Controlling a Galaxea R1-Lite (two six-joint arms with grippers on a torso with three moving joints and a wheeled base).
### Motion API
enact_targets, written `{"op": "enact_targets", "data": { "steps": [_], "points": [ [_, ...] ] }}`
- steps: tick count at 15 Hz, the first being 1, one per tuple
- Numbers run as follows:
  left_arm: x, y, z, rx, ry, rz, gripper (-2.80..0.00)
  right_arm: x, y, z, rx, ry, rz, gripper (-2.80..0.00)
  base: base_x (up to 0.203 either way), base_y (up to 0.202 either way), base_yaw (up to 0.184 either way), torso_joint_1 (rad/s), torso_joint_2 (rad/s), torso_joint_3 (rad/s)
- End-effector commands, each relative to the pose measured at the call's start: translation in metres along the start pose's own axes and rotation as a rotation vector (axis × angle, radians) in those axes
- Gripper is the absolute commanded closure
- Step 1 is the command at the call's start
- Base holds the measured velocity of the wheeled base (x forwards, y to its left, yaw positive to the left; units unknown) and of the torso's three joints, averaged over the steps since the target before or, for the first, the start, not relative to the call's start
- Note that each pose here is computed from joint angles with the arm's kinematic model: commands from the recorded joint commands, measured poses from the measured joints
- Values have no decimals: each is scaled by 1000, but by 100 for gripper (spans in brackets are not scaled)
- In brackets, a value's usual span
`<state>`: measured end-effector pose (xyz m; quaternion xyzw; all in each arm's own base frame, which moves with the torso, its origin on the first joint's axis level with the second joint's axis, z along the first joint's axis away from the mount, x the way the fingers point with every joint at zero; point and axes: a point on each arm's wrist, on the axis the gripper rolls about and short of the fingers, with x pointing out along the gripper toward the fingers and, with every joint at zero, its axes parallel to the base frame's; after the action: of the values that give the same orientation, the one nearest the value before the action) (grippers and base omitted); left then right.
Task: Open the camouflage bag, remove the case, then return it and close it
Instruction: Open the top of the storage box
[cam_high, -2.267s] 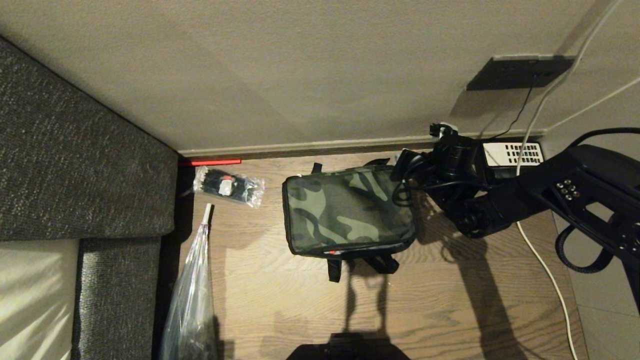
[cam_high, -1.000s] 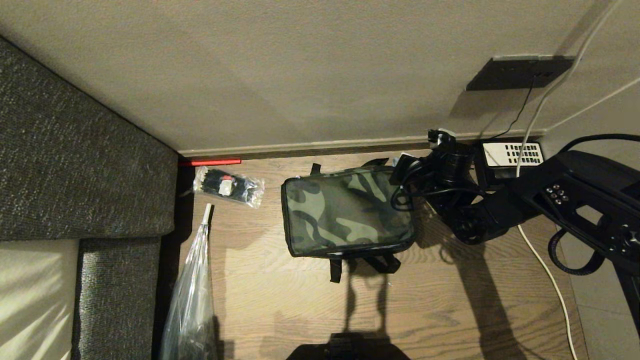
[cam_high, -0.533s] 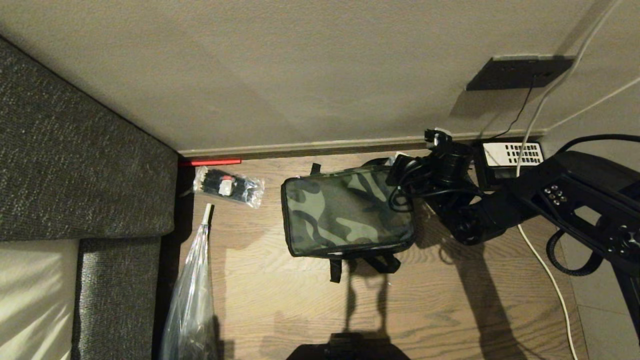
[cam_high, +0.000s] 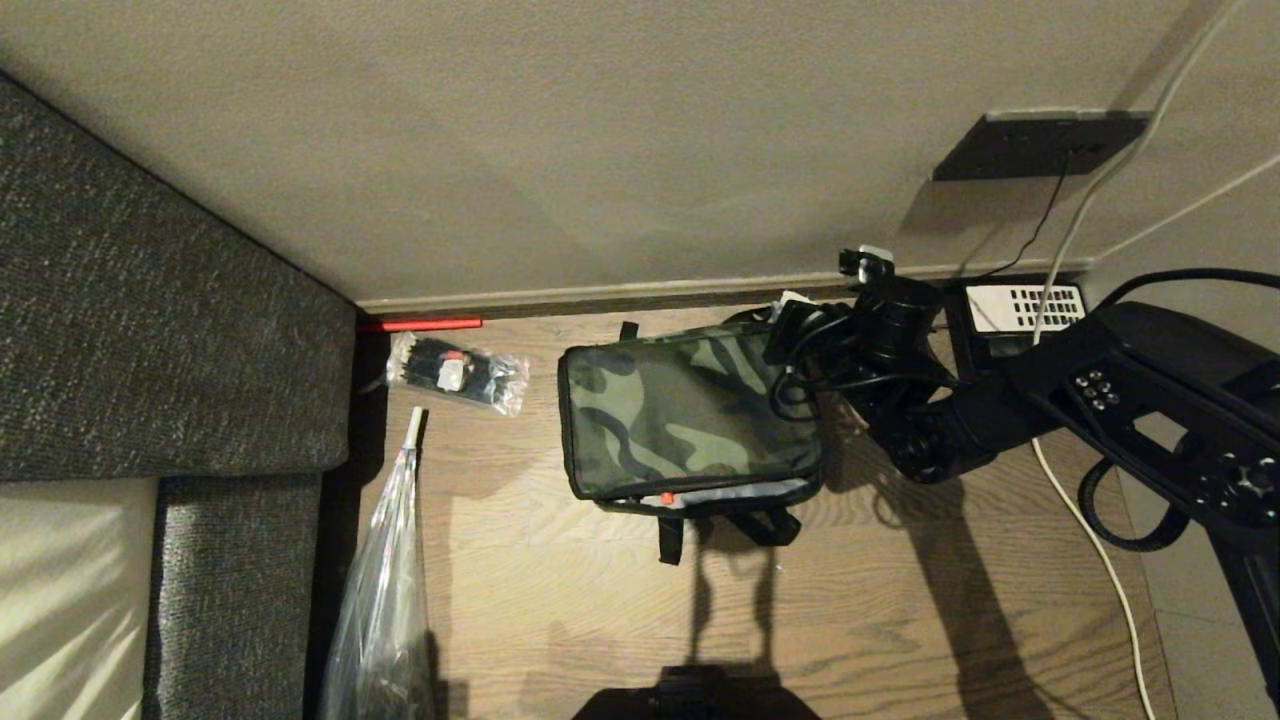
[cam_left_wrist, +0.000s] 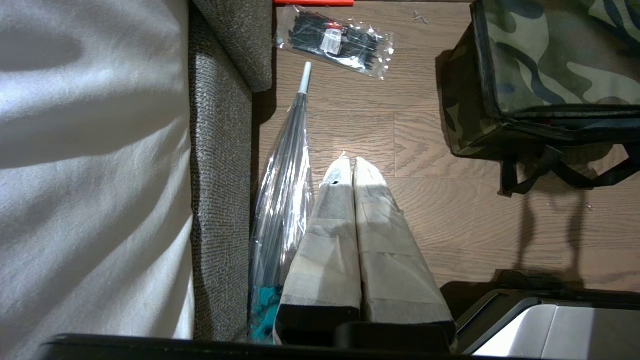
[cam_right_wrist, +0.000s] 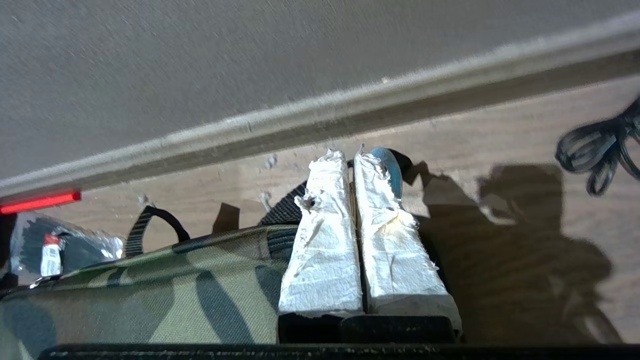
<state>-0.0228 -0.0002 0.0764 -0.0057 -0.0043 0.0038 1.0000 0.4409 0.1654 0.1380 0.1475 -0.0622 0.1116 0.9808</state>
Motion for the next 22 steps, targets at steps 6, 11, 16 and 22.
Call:
{"op": "enact_targets", "data": {
  "steps": [6,11,16,22],
  "points": [
    [0,0,-1,-1,2,0,0,3,2,1,-51,-65,44,0,0,0,0,0,0,0],
    [0,0,0,-1,2,0,0,-7,-5,-22,-51,33,22,0,0,0,0,0,0,0],
    [0,0,-1,-1,2,0,0,-12,-11,-41,19,156,-22,0,0,0,0,0,0,0],
    [0,0,-1,-1,2,0,0,-21,-17,-59,46,248,-57,0,0,0,0,0,0,0]
  ]
}}
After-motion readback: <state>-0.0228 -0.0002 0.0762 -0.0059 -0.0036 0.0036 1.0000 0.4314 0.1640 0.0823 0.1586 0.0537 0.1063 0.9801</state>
